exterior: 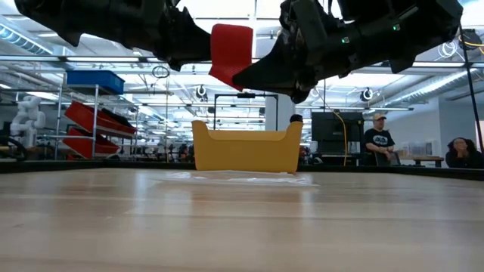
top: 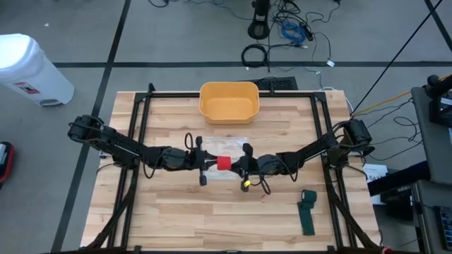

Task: Roll bandage
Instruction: Roll the red bandage

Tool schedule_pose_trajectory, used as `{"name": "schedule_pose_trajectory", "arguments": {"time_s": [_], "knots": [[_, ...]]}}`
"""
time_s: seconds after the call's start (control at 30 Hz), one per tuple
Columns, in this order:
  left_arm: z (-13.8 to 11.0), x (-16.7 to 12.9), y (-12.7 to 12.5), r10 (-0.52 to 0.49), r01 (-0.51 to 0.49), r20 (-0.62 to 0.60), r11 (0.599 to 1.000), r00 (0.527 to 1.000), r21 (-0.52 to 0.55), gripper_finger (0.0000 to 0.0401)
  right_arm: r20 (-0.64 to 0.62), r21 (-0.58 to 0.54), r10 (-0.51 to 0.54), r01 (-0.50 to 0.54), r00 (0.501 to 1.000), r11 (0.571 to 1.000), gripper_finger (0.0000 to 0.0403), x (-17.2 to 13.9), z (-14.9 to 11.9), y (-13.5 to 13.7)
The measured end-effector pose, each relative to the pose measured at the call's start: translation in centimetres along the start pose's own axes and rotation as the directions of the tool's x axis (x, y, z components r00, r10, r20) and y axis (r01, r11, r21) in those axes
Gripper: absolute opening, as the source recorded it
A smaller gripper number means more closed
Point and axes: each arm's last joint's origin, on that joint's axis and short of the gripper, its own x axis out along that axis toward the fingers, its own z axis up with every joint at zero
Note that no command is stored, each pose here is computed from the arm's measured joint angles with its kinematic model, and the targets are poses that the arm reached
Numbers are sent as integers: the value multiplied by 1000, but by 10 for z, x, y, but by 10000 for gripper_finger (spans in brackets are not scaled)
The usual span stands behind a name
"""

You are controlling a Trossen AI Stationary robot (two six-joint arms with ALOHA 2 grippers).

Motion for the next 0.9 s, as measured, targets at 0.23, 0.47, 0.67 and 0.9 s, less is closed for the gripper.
{"name": "schedule_pose_trajectory", "arguments": {"time_s": [0.23,0.47,0.67,0.9], "knots": [[-3,0,-2,-29,25,-33,995,999,-96,13,10,-12,-71,71,997,997,37,0,0,-1],[-4,0,-2,-32,24,-44,982,999,-188,13,-55,-87,-128,123,990,989,88,-4,-9,7],[-4,0,-1,-33,24,-44,983,999,-181,13,-82,-115,-75,66,994,991,111,-12,-14,27],[-4,0,-3,-101,92,-41,980,994,-175,13,31,-113,-62,65,998,992,114,-47,3,47]]}}
